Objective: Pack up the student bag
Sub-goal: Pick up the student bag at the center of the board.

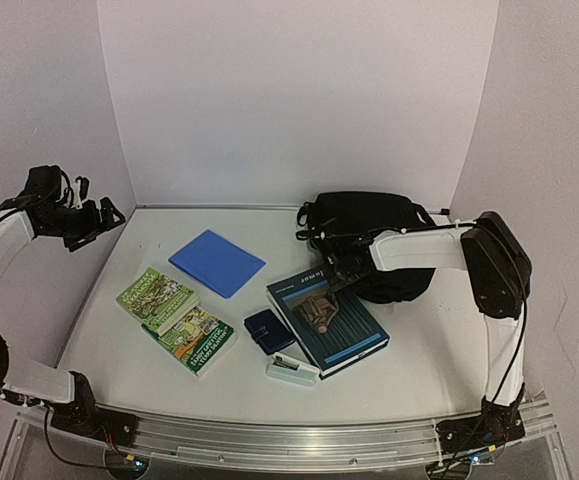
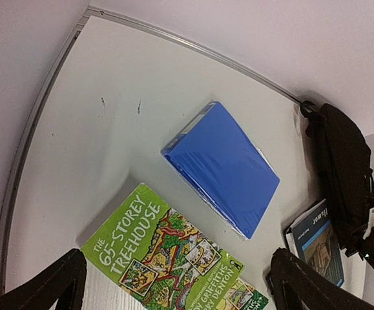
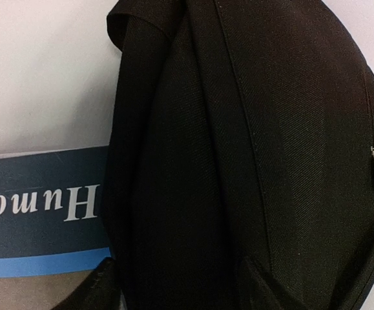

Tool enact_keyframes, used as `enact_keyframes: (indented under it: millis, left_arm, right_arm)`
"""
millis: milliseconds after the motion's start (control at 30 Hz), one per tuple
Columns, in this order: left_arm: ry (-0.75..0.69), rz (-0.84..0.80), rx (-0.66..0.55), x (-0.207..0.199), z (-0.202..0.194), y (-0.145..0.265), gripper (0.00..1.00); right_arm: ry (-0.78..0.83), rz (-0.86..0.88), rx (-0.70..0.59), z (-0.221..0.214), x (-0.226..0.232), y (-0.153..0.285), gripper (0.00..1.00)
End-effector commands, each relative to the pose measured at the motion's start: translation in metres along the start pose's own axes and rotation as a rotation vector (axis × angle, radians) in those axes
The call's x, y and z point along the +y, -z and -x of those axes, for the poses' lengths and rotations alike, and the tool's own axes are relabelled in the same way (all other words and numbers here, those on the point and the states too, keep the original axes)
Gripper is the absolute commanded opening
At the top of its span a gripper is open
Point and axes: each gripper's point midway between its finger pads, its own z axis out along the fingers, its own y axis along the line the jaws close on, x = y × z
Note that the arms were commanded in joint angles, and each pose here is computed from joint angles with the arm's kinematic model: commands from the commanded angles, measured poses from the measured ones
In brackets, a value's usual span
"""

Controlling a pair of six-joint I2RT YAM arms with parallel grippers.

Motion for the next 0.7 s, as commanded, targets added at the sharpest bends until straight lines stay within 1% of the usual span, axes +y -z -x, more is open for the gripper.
enact_keyframes:
  millis: [0, 67, 133, 167, 200, 300, 367, 433, 567, 667]
  left_arm:
    - [-0.008, -0.046, -0.02, -0.007, 0.005, 0.0, 1.0]
    - [-0.007, -0.047, -0.015, -0.007, 0.004, -0.002, 1.0]
    - [-0.003, -0.046, -0.01, -0.007, 0.004, -0.003, 1.0]
    - [-0.003, -0.046, -0.01, -0.006, 0.003, -0.003, 1.0]
    - [-0.003, -0.046, -0.008, -0.006, 0.003, -0.003, 1.0]
    - [0.0, -0.041, -0.01, -0.005, 0.003, -0.003, 1.0]
    - [0.001, -0.04, -0.01, -0.005, 0.003, -0.003, 1.0]
    - [0.003, -0.041, -0.008, -0.005, 0.002, -0.004, 1.0]
    - [0.007, -0.042, -0.006, -0.005, 0.002, -0.004, 1.0]
    - [0.009, -0.044, -0.004, -0.005, 0.002, -0.004, 1.0]
  right_arm:
    - [0.032, -0.072, 0.01, -0.006, -0.005, -0.013, 0.45]
    - [0.03, -0.09, 0.0, -0.003, -0.008, -0.013, 0.35]
    - [0.008, -0.125, -0.034, 0.008, -0.017, -0.006, 0.13]
    - [-0.003, -0.147, -0.05, 0.014, -0.023, -0.001, 0.04]
    - [-0.012, -0.157, -0.063, 0.019, -0.027, 0.003, 0.0]
    - [-0.07, -0.194, -0.146, 0.047, -0.054, 0.039, 0.0]
    - [-0.09, -0.2, -0.178, 0.056, -0.065, 0.056, 0.0]
    - [-0.113, -0.196, -0.219, 0.069, -0.085, 0.088, 0.0]
    - [-0.126, -0.174, -0.221, 0.074, -0.11, 0.131, 0.0]
    - [-0.099, -0.092, -0.182, 0.067, -0.11, 0.15, 0.0]
